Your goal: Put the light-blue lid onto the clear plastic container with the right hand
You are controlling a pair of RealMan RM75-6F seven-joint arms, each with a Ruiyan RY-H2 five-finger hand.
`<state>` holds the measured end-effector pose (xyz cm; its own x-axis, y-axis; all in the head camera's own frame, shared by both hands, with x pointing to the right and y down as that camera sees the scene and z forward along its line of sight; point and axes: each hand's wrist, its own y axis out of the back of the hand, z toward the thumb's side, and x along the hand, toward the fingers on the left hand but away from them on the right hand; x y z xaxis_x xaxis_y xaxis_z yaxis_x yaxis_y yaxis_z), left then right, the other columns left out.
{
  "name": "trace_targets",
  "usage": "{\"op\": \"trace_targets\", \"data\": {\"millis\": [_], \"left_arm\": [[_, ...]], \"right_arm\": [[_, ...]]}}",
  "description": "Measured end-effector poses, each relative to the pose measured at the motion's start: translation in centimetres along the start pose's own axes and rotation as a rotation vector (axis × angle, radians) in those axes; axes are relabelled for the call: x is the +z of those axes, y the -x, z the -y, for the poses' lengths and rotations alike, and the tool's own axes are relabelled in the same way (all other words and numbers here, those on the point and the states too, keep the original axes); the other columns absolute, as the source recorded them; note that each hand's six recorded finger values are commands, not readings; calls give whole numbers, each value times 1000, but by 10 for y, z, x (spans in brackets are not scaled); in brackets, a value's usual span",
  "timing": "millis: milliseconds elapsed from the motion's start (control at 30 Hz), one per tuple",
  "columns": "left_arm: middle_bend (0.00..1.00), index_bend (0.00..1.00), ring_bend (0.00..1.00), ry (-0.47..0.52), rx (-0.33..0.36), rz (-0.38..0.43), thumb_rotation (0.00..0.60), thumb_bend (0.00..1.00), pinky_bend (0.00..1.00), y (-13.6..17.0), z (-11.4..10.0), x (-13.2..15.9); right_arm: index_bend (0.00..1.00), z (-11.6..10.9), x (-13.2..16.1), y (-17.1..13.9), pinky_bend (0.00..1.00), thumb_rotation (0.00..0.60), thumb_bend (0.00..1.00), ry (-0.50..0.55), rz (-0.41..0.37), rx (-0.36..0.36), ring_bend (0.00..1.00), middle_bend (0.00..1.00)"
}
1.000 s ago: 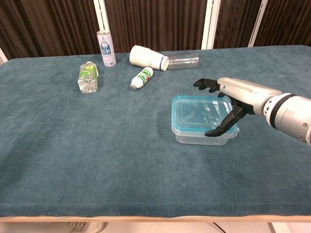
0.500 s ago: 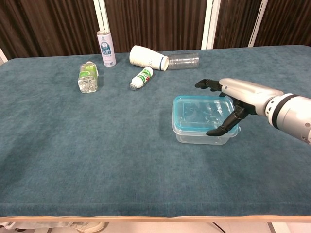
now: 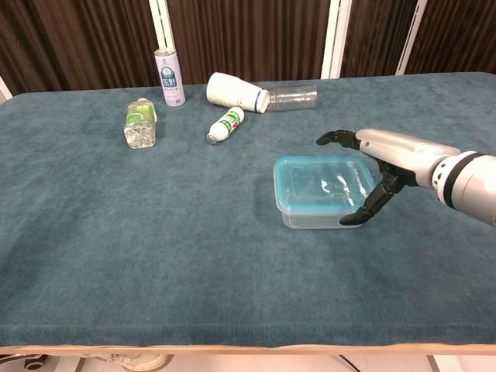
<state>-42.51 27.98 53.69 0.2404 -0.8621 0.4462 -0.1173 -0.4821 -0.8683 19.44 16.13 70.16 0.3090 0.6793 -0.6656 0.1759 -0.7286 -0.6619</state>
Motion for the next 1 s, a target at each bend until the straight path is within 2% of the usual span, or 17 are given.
{"op": "trace_targets", "data": {"millis": [333, 500, 567, 600, 667, 800, 900, 1000], "left_arm": [[0, 107, 0, -2, -2, 1, 600, 441, 376, 0, 0, 0], [0, 107, 0, 0, 0, -1, 600, 441, 376, 0, 0, 0], [0, 107, 0, 0, -1, -1, 600, 441, 376, 0, 0, 0], [0, 107, 0, 1, -1, -1, 600, 441, 376, 0, 0, 0], [0, 107, 0, -1, -2, 0, 600, 441, 376, 0, 1, 0], [0, 108, 0, -5, -5, 3, 600, 442, 376, 0, 1, 1], [0, 108, 0, -7, -5, 3, 600, 442, 376, 0, 2, 2], [0, 108, 0, -9, -9, 2, 600, 441, 376, 0, 2, 2]], "right_arm": [[12, -4, -5, -5, 126, 600, 190, -2, 10, -13, 0, 0], [17, -10, -1, -12, 127, 600, 194, -3, -9, -43, 0, 0], [60, -13, 4, -18, 138, 600, 236, -10, -30, -62, 4, 9], [119, -15, 6, -20, 166, 600, 284, -15, -42, -72, 28, 40], [270, -20, 13, -27, 280, 600, 397, -35, -72, -104, 144, 152], [494, -35, 27, -36, 464, 600, 523, -110, -132, -199, 348, 326], [527, -41, 33, -37, 494, 600, 534, -180, -142, -245, 377, 353], [537, -41, 36, -33, 506, 600, 536, -221, -135, -248, 387, 365]]}}
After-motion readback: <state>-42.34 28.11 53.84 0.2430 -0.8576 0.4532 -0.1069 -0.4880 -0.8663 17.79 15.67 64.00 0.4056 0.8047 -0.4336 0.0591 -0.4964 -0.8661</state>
